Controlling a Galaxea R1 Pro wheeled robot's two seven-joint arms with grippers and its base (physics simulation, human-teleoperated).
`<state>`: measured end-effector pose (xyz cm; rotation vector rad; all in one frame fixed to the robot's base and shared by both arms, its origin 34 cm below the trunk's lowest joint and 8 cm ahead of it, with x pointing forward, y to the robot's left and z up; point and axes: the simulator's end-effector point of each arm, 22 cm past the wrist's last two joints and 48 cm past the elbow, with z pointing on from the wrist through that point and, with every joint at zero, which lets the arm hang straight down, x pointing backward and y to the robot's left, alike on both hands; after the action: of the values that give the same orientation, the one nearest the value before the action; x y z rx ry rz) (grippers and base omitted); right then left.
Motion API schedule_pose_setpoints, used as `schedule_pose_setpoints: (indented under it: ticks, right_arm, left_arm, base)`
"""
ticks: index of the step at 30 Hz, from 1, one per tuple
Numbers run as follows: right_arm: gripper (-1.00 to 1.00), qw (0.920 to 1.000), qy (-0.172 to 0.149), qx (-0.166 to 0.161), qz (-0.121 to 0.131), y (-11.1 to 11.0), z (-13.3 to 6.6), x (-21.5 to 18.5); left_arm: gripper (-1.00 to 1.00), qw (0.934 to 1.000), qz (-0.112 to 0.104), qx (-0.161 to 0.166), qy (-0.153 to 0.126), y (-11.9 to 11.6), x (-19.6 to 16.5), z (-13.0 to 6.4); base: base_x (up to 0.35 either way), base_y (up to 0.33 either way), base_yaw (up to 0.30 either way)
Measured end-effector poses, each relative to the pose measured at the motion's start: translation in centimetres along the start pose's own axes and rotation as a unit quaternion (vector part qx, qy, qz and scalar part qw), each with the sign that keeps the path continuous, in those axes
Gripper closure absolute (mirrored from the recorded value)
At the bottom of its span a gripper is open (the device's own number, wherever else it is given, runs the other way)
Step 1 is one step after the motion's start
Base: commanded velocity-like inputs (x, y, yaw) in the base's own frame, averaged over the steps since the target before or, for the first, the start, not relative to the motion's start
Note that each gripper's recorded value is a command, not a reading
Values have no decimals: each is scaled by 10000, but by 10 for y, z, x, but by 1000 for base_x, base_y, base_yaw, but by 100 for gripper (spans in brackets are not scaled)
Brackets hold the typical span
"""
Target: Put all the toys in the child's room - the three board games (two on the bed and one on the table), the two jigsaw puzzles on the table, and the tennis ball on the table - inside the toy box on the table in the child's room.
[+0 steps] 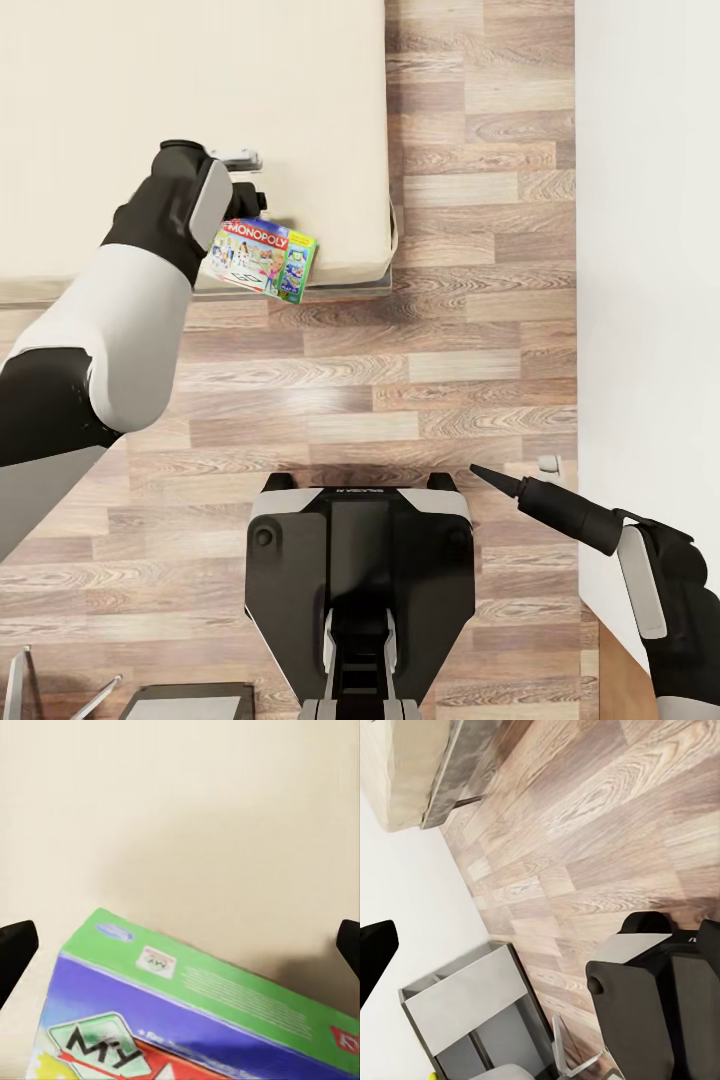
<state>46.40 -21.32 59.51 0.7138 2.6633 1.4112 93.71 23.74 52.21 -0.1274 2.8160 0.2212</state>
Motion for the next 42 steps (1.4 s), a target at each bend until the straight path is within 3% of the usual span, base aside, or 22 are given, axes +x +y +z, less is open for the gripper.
schedule_pose_setpoints:
  ticks: [8, 17, 26, 28, 33, 37, 42]
  right_arm:
    - [-100, 10000, 1, 2, -1, 0, 0, 0]
    - [-100, 10000, 2, 5, -11, 0, -1, 0]
    - [-100, 10000, 24, 38, 53, -5, -1, 3]
    - [-100, 10000, 26, 42, 63, -6, -1, 3]
    - [-100, 9999, 38, 63, 101, -9, -2, 5]
    - [-100, 9999, 37, 71, 112, -10, -2, 5]
    - [-100, 9999, 37, 77, 120, -11, -2, 5]
  left_arm:
    - [-100, 9990, -146, -311, -278, 32, -26, -9]
    - [-100, 9953, -341, -766, -481, 96, -51, -20]
    - [-100, 9919, -504, -1154, -145, 173, -46, -28]
    - [-100, 9918, -553, -1150, -78, 179, -43, -28]
    - [-100, 9898, -931, -1029, 325, 221, -25, -29]
    - [-100, 9886, -1053, -1005, 390, 243, -22, -31]
    - [-100, 9869, -1185, -1023, 385, 287, -21, -39]
  base:
    - [0, 0, 0]
    - [0, 0, 0]
    - [0, 0, 0]
    - [0, 0, 0]
    - [0, 0, 0]
    - [0, 0, 0]
    - [0, 0, 0]
